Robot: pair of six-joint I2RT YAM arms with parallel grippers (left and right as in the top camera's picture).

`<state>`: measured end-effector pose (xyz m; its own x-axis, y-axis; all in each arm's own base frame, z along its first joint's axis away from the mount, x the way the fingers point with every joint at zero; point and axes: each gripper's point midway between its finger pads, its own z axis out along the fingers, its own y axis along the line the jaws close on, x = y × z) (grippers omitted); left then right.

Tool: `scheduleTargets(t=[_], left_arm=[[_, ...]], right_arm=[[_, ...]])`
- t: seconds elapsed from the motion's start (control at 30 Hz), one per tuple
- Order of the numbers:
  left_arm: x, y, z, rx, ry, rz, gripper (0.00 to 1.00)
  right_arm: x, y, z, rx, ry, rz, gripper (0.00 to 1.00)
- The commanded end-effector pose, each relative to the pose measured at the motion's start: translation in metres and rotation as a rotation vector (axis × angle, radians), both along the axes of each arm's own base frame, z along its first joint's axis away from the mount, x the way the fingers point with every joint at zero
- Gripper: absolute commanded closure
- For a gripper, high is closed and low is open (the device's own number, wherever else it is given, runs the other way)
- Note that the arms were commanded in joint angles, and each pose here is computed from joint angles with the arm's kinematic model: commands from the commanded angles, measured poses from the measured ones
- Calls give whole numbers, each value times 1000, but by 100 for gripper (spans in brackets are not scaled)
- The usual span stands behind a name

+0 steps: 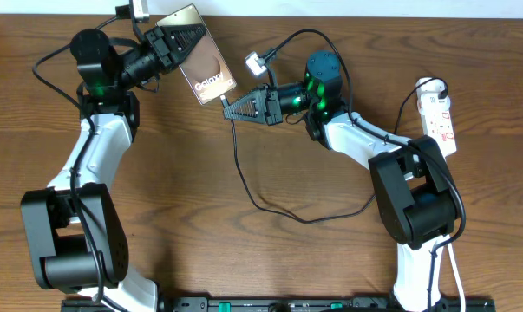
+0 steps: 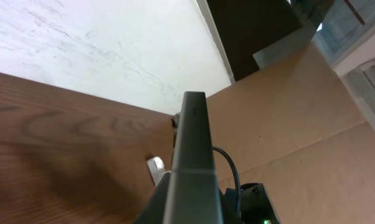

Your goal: Plug charger to phone and switch on socket

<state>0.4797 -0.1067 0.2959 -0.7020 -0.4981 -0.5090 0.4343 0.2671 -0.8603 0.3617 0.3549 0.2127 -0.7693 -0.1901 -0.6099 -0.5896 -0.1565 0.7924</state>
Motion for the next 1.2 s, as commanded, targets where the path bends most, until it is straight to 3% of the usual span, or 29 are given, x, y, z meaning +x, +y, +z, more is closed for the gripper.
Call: scheduleTargets(t=[0.0,0.73,1.17], left_arm=[[-2,-2,5,14,-35,-26,92],[-5,-16,4,26,-56,-51,93],[8,26,5,-2,-14,58,93]], right_arm=[[3,0,2,3,-2,-6,99],[1,-1,7,15,-9,0,99],[-1,-2,7,15,-14,12,99]])
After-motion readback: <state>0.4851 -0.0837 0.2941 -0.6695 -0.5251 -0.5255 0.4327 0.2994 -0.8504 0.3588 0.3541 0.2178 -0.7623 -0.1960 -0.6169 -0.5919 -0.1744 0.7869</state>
